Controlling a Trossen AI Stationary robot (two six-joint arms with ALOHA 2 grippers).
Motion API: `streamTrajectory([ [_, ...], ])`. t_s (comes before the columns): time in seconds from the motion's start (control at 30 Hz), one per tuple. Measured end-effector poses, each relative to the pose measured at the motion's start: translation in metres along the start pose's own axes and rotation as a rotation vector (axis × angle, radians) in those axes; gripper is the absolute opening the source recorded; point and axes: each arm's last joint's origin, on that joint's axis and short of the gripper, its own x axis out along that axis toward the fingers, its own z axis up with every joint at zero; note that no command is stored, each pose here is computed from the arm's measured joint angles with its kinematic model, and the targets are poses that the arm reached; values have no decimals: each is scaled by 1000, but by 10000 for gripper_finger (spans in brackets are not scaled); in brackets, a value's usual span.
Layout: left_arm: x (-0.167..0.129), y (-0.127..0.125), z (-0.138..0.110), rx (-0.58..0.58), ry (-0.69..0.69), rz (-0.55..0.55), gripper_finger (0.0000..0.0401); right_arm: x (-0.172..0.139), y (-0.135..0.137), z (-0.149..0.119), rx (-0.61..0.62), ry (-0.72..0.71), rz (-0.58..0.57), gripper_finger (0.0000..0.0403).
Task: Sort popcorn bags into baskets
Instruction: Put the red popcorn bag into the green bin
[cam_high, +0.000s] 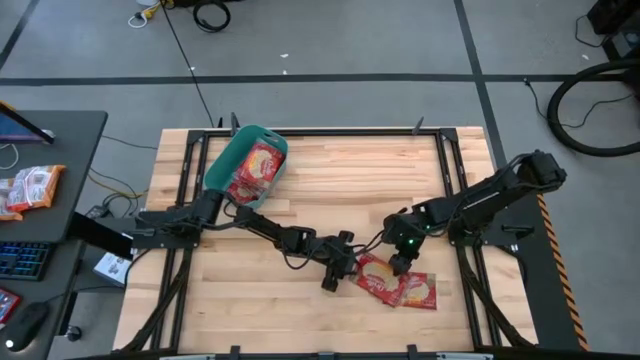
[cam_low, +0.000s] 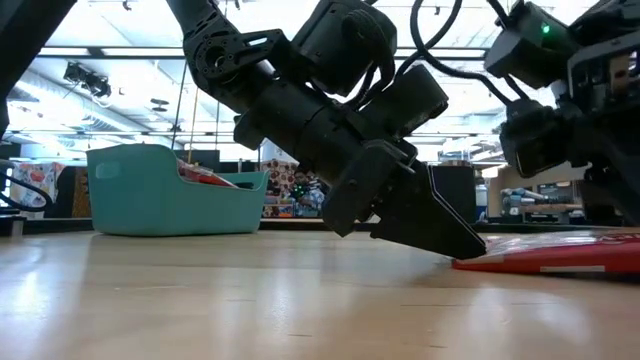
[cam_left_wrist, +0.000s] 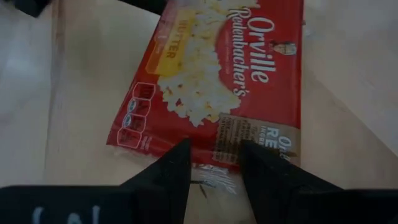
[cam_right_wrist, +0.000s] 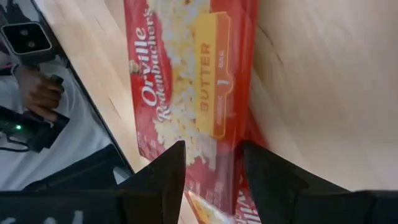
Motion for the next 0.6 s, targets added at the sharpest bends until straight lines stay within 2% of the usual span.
streamTrajectory([
  [0.3, 0, 0, 1, -27, -6, 10, 141, 9, 2, 9, -34, -60, 60, 165],
  [0.5, 0, 1, 1, -47, -17, 14, 141, 18, -2, 14, -4, -82, 35, 165],
  [0.6, 0, 1, 2, -47, -19, 14, 141, 25, -2, 19, -21, -84, 58, 164],
])
